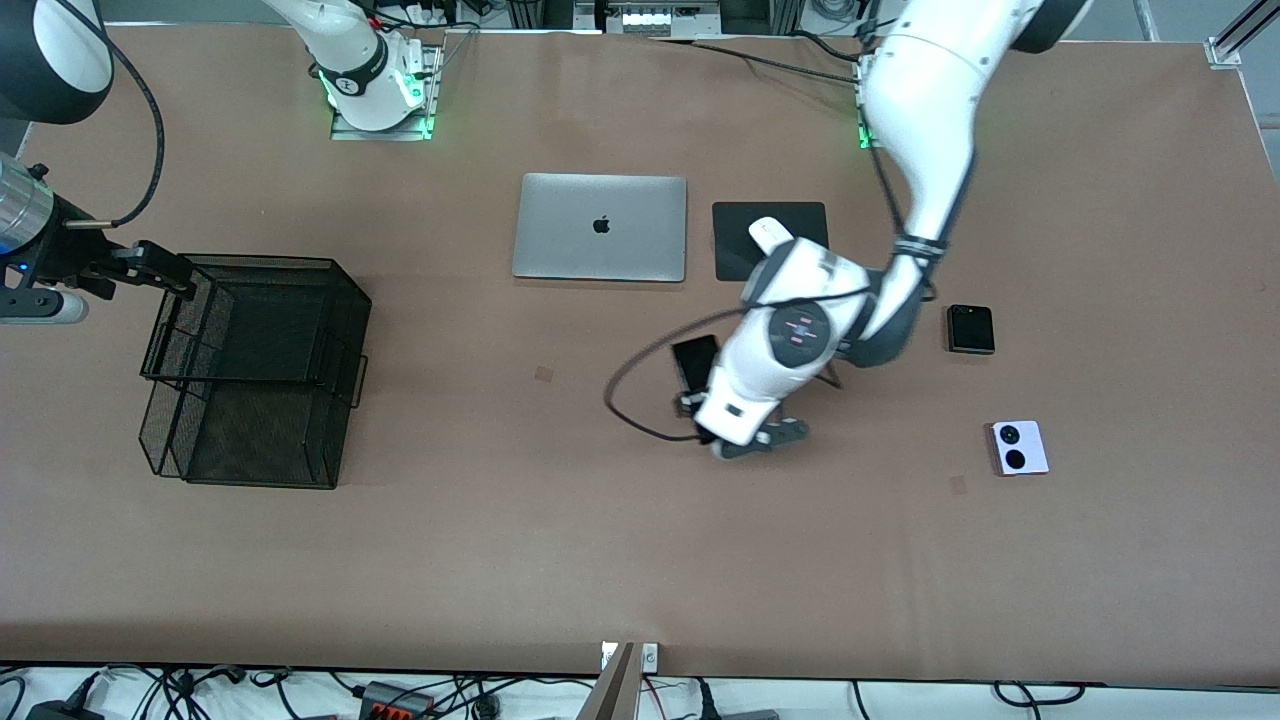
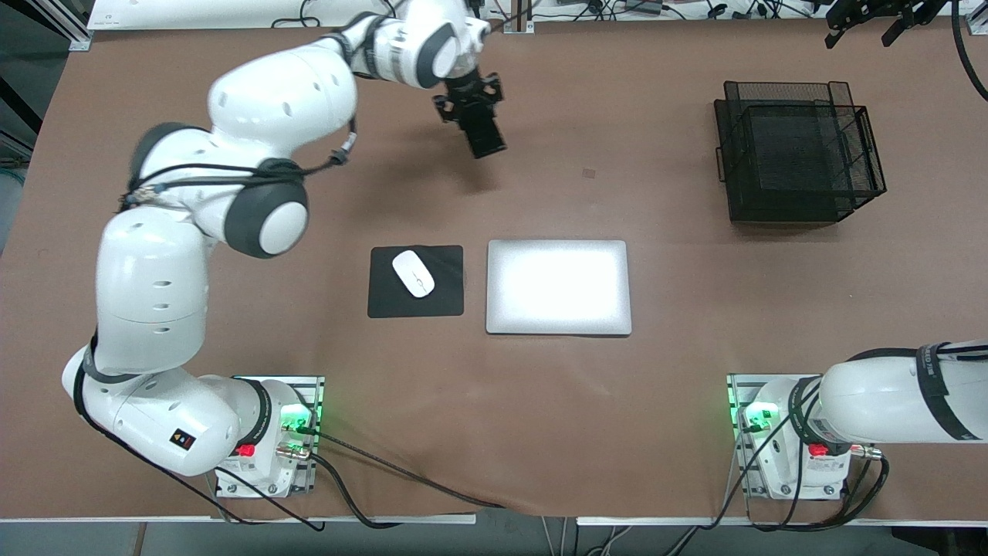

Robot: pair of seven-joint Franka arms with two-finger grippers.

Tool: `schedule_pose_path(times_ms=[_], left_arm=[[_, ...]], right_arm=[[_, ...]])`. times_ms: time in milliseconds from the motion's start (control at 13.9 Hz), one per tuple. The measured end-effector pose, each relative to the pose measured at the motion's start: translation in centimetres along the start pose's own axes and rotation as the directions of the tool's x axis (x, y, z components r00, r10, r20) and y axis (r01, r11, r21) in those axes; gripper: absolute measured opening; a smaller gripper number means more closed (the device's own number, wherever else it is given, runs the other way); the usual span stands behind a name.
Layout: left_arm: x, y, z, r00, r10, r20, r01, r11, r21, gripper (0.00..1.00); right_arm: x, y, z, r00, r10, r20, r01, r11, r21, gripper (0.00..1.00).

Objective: Place phones with both arms
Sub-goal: 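Carry the black phone beside the laptop and lower it with the left gripper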

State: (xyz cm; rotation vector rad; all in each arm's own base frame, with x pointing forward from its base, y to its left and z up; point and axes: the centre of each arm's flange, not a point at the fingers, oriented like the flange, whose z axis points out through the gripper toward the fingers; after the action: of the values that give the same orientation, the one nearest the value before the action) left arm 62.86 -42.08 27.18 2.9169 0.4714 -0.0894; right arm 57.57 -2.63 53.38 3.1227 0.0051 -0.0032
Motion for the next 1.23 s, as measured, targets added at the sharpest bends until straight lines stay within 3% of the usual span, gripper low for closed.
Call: schedule_pose_path(times_ms=[289, 577, 1227], left_arm=[[-3.8, 6.5, 2.2, 0.996, 0.072, -0.06, -0.076, 0.994, -0.079, 0.79], [-6.6, 9.0, 6.2, 0.983, 0.138, -0.124, -0.154, 0.979, -0.134, 0.79], [-8.2, 9.5, 10.2, 0.955, 0.223, -0.197, -0.247, 0.963, -0.106, 0.79]], right_arm=[[0.1, 0.1, 0.2, 1.0, -0.011, 0.0, 0.011, 1.0, 0.0, 1.0], [0.2, 0.4, 0.4, 1.0, -0.01, 0.001, 0.01, 1.0, 0.0, 1.0], [0.9, 0.4, 2.0, 1.0, -0.013, 0.019, 0.013, 1.0, 0.0, 1.0]])
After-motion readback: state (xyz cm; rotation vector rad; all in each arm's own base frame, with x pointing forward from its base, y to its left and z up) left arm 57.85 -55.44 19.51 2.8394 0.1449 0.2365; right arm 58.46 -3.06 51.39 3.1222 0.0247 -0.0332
